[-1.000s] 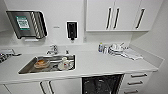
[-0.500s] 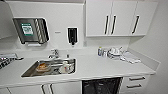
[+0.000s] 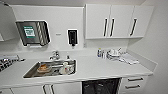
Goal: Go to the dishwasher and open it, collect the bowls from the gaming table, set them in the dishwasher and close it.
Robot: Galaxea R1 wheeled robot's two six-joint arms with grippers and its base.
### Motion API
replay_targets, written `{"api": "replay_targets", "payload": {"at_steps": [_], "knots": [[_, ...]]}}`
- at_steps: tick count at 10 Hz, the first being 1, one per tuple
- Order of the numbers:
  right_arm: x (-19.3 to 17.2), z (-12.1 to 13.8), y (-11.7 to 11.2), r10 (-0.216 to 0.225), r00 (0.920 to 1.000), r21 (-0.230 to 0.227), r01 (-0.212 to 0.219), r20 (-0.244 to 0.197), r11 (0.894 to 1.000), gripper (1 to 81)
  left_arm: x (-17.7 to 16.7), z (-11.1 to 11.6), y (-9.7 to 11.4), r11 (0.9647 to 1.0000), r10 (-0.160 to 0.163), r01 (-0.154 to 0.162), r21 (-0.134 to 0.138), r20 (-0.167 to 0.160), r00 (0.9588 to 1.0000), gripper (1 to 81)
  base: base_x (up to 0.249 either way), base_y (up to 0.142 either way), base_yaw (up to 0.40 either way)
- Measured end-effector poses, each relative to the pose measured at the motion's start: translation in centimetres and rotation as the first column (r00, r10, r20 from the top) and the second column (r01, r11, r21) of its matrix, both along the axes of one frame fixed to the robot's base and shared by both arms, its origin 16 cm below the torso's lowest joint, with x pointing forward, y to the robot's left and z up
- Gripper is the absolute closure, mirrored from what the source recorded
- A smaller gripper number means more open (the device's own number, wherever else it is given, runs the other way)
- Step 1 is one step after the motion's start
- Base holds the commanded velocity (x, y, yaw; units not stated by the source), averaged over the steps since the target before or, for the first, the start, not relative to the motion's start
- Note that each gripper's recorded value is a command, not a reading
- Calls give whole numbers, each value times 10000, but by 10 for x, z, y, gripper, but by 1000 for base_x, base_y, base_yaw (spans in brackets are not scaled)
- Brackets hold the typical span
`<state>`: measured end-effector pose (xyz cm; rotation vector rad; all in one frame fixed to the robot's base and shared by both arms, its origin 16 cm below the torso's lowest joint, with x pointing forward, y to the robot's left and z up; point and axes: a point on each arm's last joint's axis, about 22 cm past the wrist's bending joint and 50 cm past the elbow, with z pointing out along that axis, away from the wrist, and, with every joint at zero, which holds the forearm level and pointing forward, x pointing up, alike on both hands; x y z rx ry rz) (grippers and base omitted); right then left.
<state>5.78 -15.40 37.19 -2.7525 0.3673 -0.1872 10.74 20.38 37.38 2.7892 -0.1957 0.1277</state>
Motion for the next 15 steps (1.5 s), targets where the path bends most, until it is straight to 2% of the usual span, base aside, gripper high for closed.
{"api": "replay_targets", "payload": {"at_steps": [3,7,11,15], "knots": [[-28,14,0,-4,9995,3,4,-329,10000,10,-31,12,-2,10000,-1,0,-25,-372,9993,10,0,0,0],[-58,28,2,-10,9980,21,11,-638,10000,10,-61,24,-8,10000,-2,-4,-87,-696,9976,10,0,0,0],[-63,40,2,-17,9997,25,18,-234,10000,10,-64,38,-8,10000,1,-3,-86,-278,9996,10,0,0,0],[-65,49,2,-10,9997,29,10,247,10000,10,-71,49,-7,10000,-3,4,-74,151,9999,10,0,0,0]]}}
